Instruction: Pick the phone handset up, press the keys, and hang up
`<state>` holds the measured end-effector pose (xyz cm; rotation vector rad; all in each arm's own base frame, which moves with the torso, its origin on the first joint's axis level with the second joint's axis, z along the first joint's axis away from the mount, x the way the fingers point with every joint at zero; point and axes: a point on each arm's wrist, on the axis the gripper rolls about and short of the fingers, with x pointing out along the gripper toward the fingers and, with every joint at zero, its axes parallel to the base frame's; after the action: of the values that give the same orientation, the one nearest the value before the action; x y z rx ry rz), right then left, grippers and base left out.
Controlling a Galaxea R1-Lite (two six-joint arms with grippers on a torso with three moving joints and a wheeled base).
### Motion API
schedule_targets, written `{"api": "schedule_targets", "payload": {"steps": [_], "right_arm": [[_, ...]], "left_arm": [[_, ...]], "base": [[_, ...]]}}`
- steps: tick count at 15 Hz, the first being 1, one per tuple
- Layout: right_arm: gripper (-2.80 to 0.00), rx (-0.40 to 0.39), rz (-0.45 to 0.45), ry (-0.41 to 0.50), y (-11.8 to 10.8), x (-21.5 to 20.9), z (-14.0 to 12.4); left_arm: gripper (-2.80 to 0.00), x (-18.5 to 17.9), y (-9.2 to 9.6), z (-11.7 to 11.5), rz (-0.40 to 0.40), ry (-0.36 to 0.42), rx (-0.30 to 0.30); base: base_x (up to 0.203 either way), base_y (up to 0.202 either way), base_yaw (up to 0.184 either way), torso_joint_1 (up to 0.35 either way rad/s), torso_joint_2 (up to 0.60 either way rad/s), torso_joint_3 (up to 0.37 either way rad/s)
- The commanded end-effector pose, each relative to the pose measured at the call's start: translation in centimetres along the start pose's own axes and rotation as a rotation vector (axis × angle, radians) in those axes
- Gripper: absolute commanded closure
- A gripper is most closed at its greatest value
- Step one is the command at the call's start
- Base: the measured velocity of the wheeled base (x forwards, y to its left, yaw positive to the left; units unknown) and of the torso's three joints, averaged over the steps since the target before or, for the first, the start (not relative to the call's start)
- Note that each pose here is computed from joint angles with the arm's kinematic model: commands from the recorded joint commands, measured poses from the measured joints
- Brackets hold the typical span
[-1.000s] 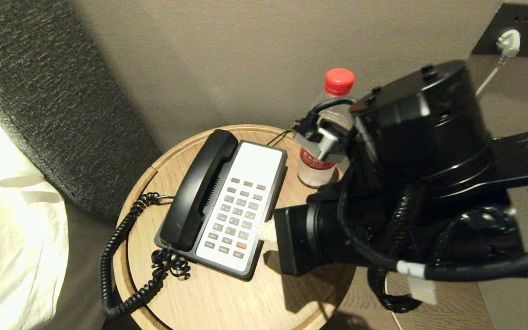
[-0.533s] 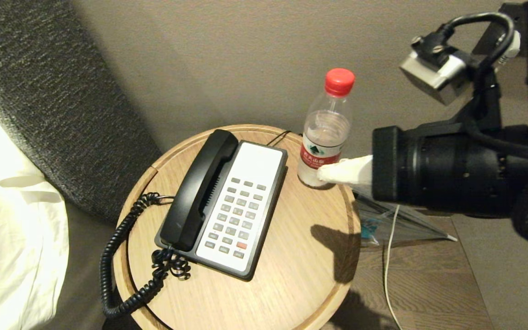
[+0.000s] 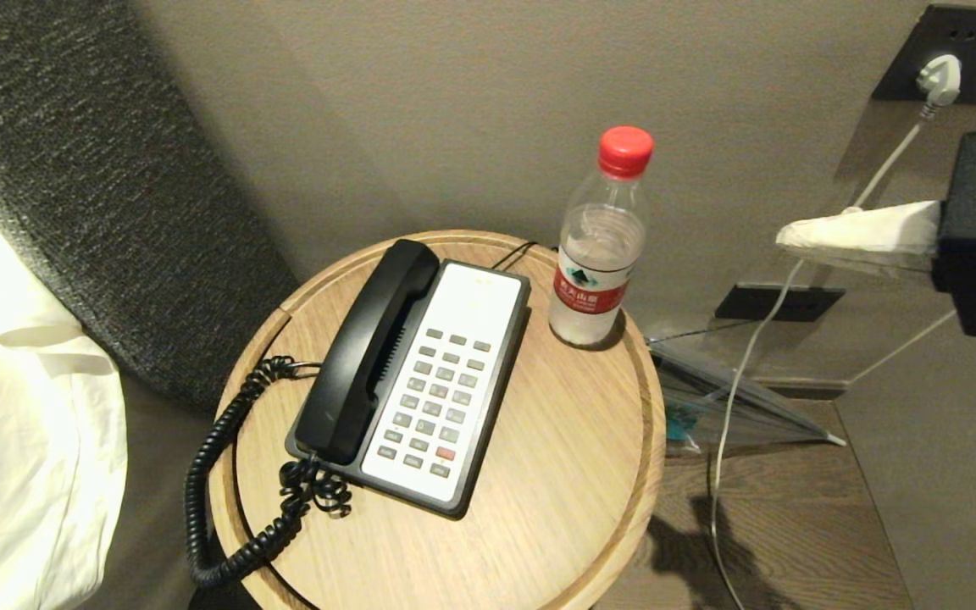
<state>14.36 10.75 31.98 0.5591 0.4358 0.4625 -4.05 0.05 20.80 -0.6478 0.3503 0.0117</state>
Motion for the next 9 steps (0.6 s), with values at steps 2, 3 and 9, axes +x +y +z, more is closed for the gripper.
{"api": "schedule_targets", "payload": {"steps": [2, 3, 9], "right_arm": [[0.0, 0.024, -0.01, -0.099, -1.8, -4.8, -0.2], [0.0, 0.032, -0.033, -0.129, -2.6, -6.0, -0.5], [0.0, 0.072, -0.147, -0.402, -6.3, -15.7, -5.6]], "left_arm": [[0.0, -0.7, 1.6, -2.3, 0.004, -0.028, 0.024], [0.0, -0.6, 2.3, -3.2, 0.011, -0.02, 0.06], [0.0, -0.2, 3.9, -5.4, 0.04, -0.012, 0.191]], "base": [[0.0, 0.0, 0.0, 0.0, 0.0, 0.0], [0.0, 0.0, 0.0, 0.0, 0.0, 0.0], [0.0, 0.0, 0.0, 0.0, 0.0, 0.0]]}}
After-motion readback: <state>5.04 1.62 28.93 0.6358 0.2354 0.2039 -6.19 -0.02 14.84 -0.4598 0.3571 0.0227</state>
